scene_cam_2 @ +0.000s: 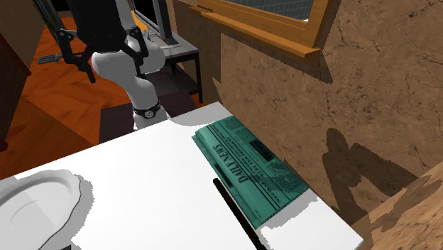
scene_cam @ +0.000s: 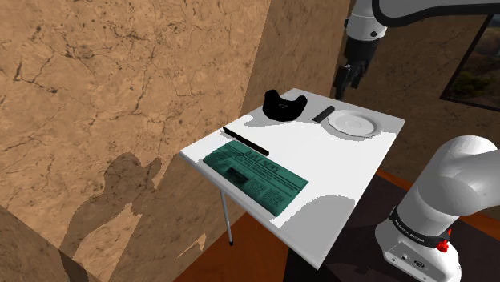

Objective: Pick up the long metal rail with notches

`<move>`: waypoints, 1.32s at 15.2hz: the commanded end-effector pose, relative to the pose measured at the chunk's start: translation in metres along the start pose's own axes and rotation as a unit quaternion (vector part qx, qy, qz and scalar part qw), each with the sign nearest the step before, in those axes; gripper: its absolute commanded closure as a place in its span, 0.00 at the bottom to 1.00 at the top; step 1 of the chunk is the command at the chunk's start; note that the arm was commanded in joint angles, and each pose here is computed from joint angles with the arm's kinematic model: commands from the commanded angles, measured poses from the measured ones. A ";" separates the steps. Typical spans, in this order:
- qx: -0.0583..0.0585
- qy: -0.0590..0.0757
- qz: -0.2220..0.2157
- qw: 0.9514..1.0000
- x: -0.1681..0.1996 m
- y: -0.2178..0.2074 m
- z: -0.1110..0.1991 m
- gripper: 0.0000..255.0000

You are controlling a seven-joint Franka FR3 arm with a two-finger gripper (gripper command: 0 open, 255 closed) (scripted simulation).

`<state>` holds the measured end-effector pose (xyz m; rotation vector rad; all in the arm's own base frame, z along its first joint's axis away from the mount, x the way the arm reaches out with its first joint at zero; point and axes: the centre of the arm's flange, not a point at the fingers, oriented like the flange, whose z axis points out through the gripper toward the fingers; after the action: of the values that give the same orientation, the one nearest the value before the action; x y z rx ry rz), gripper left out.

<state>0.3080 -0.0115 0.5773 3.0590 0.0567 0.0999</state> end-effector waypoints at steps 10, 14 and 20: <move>0.011 0.006 -0.012 1.000 0.088 -0.040 0.064 0.00; 0.016 0.009 -0.017 1.000 0.128 -0.059 0.092 0.00; 0.024 0.013 -0.025 0.999 0.186 -0.088 0.133 0.00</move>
<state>0.4900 0.0680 0.4549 3.0986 0.1344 0.1326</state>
